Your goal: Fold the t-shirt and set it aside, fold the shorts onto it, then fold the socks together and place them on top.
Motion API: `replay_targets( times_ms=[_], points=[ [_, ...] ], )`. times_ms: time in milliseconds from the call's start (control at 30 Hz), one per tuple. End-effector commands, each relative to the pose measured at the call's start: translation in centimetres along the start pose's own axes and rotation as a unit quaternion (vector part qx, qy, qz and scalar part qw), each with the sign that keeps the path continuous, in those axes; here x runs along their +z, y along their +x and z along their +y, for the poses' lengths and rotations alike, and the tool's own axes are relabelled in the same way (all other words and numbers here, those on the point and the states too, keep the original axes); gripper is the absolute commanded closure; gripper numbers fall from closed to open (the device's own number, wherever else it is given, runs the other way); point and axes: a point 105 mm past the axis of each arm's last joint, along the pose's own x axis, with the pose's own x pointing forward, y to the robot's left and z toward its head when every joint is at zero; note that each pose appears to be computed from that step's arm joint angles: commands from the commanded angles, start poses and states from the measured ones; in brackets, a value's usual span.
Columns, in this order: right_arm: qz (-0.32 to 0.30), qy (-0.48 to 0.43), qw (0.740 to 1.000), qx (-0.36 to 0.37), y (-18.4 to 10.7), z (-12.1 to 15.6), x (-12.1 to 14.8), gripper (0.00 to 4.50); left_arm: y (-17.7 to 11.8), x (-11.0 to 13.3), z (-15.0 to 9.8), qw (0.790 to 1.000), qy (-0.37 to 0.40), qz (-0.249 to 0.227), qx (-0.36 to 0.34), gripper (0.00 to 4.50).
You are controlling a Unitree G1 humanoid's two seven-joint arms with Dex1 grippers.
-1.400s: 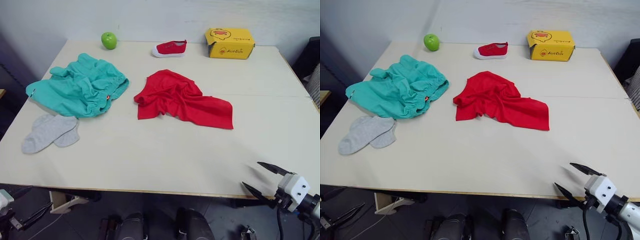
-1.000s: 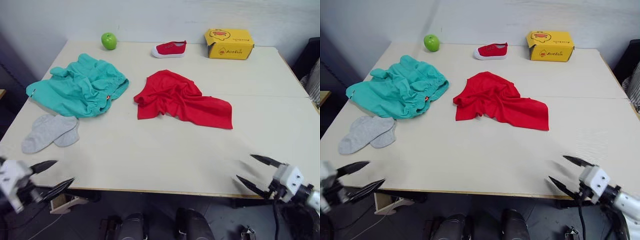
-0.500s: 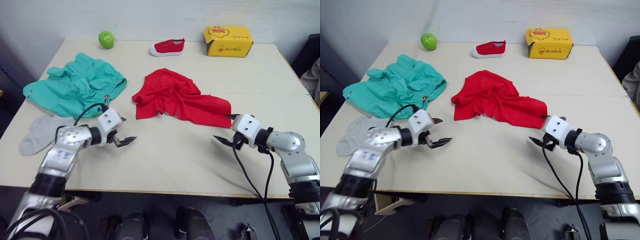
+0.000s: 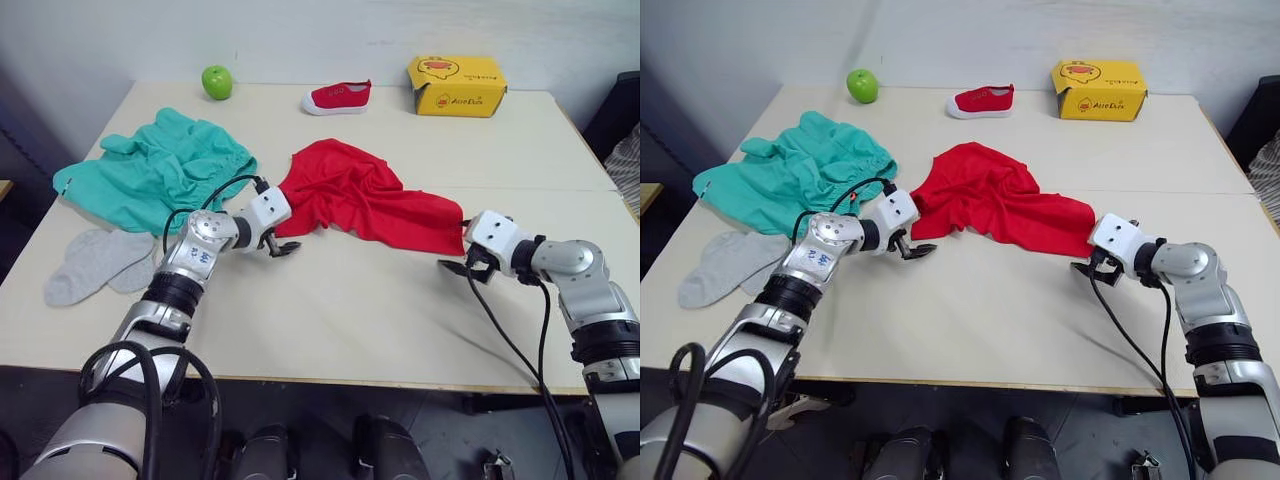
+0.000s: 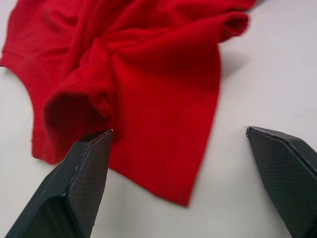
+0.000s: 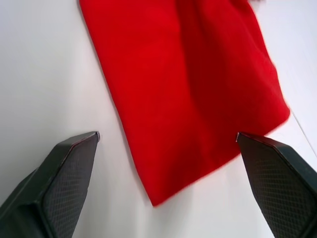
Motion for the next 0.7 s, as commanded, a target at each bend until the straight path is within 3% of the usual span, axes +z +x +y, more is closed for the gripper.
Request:
replay_targets(
  times_ms=[33,133,267,300,367,500,700],
  points=[
    [0.041,-0.002,0.999,-0.019,0.7,-0.7,-0.8,0.0,0.3,-5.0,-0.8,0.996,-0.006,0.088,0.008,0.19],
    [0.039,-0.018,0.999,-0.014,1.3,-0.6,-0.5,0.0,0.3,-5.7,-0.7,0.995,-0.004,0.101,0.014,0.92],
    [0.043,-0.064,0.997,-0.005,1.9,0.0,-0.5,0.0,0.2,-6.1,-0.5,0.995,-0.015,0.096,0.025,2.23],
    [0.043,-0.074,0.996,-0.005,2.0,0.1,-0.6,0.19,0.1,-6.2,-0.5,0.995,-0.016,0.093,0.025,2.54],
    [0.045,-0.097,0.994,-0.006,2.1,0.3,-0.8,0.6,0.0,-6.1,-0.5,0.996,-0.019,0.084,0.026,3.19],
    [0.049,-0.08,0.996,-0.008,2.5,0.8,-1.4,1.93,-0.2,-6.3,-0.8,0.997,-0.03,0.068,0.022,4.47],
    [0.057,-0.06,0.997,0.008,2.7,0.7,-1.7,4.03,-0.5,-5.9,-0.8,0.998,-0.038,0.037,0.018,4.5]
  ],
)
